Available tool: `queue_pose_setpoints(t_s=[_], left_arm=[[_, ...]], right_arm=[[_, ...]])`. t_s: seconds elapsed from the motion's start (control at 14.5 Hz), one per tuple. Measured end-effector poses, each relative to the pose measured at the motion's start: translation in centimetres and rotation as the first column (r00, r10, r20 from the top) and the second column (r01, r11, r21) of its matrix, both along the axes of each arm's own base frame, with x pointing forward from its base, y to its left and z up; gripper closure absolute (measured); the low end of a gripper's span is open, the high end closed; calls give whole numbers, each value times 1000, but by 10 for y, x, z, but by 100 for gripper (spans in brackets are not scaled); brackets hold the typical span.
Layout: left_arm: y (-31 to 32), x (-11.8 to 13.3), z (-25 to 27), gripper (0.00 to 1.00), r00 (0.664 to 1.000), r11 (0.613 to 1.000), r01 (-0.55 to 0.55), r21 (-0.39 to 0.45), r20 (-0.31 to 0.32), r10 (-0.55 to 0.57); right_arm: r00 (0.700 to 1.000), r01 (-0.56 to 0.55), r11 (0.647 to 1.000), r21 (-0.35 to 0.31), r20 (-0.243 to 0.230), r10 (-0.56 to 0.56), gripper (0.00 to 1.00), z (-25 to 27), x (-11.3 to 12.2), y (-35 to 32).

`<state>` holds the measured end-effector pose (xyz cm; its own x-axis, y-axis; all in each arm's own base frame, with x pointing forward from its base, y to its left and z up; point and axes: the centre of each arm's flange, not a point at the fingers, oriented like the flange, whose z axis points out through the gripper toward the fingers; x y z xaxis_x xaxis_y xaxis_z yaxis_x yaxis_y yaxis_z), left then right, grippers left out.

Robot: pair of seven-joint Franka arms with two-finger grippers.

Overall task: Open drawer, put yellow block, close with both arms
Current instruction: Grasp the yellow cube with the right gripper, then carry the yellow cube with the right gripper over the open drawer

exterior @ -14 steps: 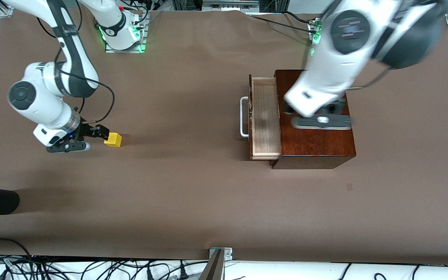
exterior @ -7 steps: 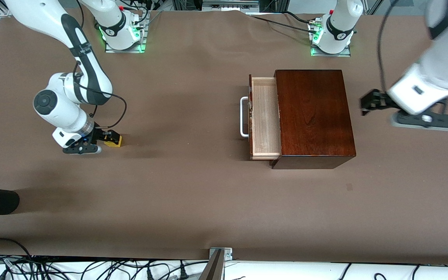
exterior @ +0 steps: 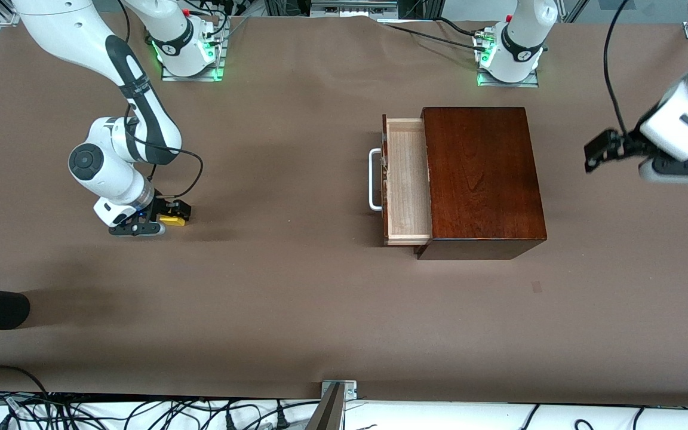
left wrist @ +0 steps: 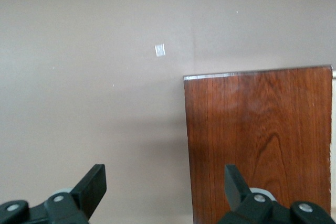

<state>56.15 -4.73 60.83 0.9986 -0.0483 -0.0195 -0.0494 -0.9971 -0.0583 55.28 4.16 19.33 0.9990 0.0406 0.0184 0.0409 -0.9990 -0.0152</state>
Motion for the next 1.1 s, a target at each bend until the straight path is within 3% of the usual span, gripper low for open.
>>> queue_pose_setpoints(t_s=[0.14,0.41,0.55,0.76,0.97,1.1], left_arm=[[7,-11,12,0,1000,998,-22,-50,7,22],[32,-13,13,0,998,993,-63,-99,2,64],[27,-13,13,0,999,996,-49,-79,5,49],[23,-13,13,0,999,997,-39,-67,6,40],[23,-13,13,0,999,997,-40,-66,7,40],[24,-13,13,0,999,997,-41,-66,8,42]], right_arm=[[1000,1,1000,-1,-7,-1,5,-2,-3,-1],[1000,2,1000,0,1,-2,45,0,-1,-1],[1000,-3,1000,5,11,3,45,13,7,1],[999,-24,999,24,-30,25,45,59,32,10],[989,-140,989,51,-50,142,45,106,51,34],[964,-254,964,76,-64,259,45,135,58,62]])
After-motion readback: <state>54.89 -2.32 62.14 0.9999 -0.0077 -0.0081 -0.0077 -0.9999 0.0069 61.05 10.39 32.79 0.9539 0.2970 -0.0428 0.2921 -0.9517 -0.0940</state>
